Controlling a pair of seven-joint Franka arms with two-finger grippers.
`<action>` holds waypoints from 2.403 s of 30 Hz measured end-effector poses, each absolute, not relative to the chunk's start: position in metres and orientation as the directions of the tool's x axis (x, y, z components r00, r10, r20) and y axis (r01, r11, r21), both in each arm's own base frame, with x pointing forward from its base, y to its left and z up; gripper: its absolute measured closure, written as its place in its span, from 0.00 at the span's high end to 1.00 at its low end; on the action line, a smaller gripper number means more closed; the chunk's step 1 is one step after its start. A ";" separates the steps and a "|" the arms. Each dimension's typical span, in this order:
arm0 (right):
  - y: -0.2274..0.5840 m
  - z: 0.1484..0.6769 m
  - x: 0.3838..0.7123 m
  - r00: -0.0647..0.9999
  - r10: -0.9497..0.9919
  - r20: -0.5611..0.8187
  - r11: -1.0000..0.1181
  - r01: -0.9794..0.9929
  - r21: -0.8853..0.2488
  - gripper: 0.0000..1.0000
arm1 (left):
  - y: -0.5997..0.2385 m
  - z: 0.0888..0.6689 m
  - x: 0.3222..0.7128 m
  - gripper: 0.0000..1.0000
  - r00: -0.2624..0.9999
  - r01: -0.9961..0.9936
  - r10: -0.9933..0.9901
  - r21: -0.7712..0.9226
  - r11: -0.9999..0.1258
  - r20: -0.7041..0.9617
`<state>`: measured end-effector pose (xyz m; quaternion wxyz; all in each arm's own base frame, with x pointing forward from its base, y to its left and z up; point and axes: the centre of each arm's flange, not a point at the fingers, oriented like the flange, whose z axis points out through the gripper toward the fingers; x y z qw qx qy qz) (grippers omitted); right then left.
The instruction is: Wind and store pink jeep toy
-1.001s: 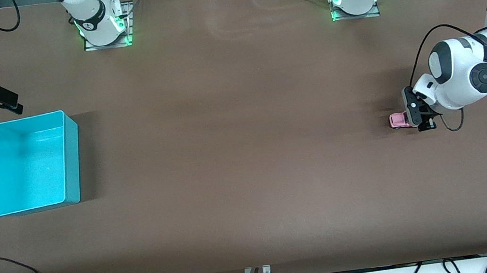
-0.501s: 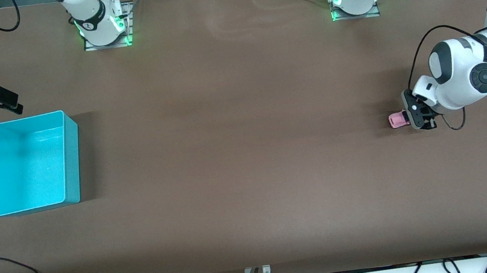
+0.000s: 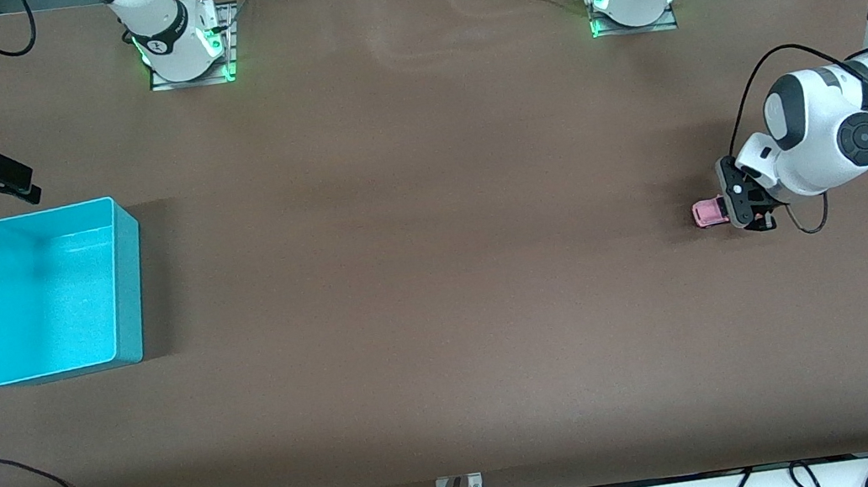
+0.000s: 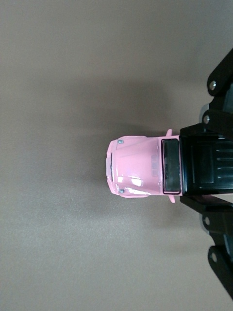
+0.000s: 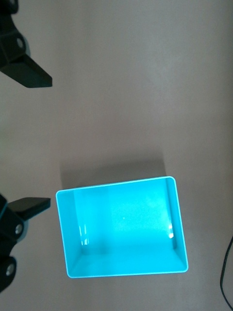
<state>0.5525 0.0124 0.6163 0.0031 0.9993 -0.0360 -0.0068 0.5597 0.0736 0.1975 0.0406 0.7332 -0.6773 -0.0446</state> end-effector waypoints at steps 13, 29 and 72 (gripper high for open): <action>0.012 0.616 0.552 0.997 -0.072 -0.013 -0.997 -0.072 0.007 1.00 | 0.100 0.197 0.557 0.51 0.037 -0.992 -0.999 0.121 -0.039 -0.015; 0.013 0.616 0.552 0.997 -0.071 -0.013 -0.997 -0.071 0.007 1.00 | 0.188 0.198 0.544 0.51 0.015 -0.994 -1.000 0.106 -0.016 -0.016; 0.013 0.616 0.552 0.997 -0.070 -0.013 -0.998 -0.070 0.007 1.00 | 0.323 0.199 0.525 0.51 -0.058 -0.996 -0.998 0.067 0.057 -0.022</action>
